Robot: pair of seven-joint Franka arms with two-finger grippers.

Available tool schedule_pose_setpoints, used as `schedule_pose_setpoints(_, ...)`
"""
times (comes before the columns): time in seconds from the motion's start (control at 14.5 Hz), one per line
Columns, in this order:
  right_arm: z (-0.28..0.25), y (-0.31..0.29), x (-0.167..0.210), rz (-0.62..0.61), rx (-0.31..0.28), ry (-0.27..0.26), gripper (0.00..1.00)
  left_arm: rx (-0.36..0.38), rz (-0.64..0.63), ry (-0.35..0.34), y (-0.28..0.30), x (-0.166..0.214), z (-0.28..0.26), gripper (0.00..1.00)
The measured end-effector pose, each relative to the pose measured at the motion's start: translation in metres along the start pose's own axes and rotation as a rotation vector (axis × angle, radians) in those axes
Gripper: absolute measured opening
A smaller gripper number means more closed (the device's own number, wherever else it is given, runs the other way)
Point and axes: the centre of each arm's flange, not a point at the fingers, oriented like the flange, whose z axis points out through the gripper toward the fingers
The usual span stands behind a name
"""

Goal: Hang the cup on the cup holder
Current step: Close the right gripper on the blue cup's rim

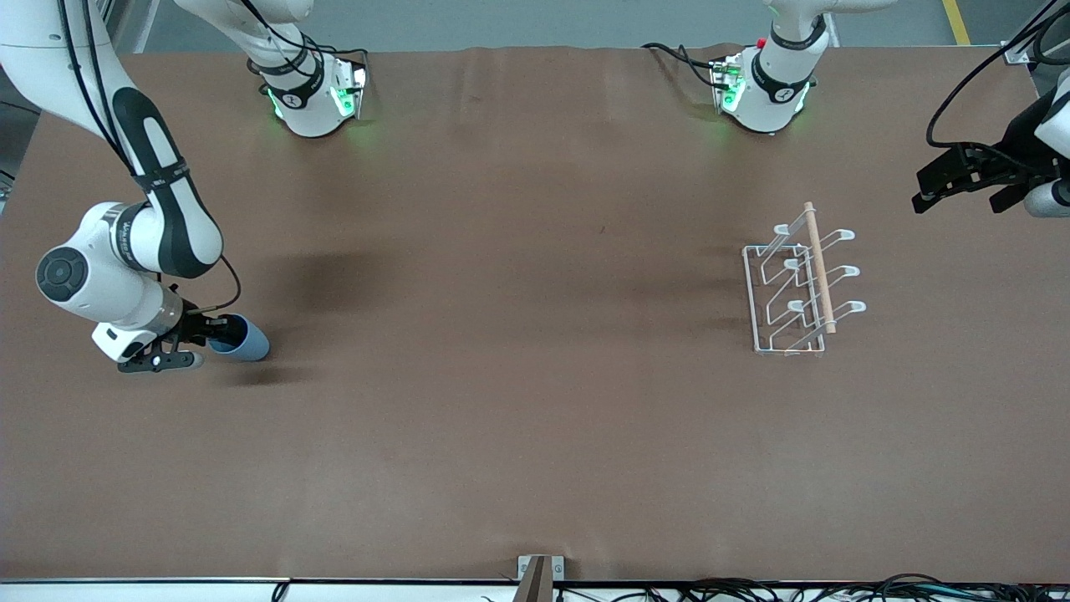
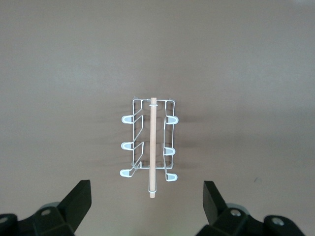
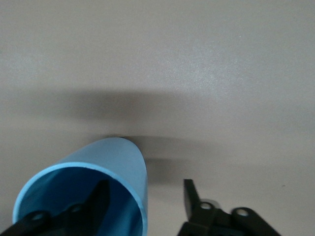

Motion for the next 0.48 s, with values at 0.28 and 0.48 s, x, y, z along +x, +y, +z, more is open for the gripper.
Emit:
schedule_pose_setpoints(0.28, 0.0000, 0.0011, -0.0005, 0.023, 0.019, -0.002, 0.18, 0.000, 0.002, 0.000, 0.0011, -0.0001, 0.0002, 1.00)
schedule_pose_setpoints(0.48, -0.0091, 0.0027, 0.0059, -0.008, 0.022, -0.010, 0.04, 0.000, 0.003, -0.001, 0.0017, -0.0001, 0.0004, 1.00)
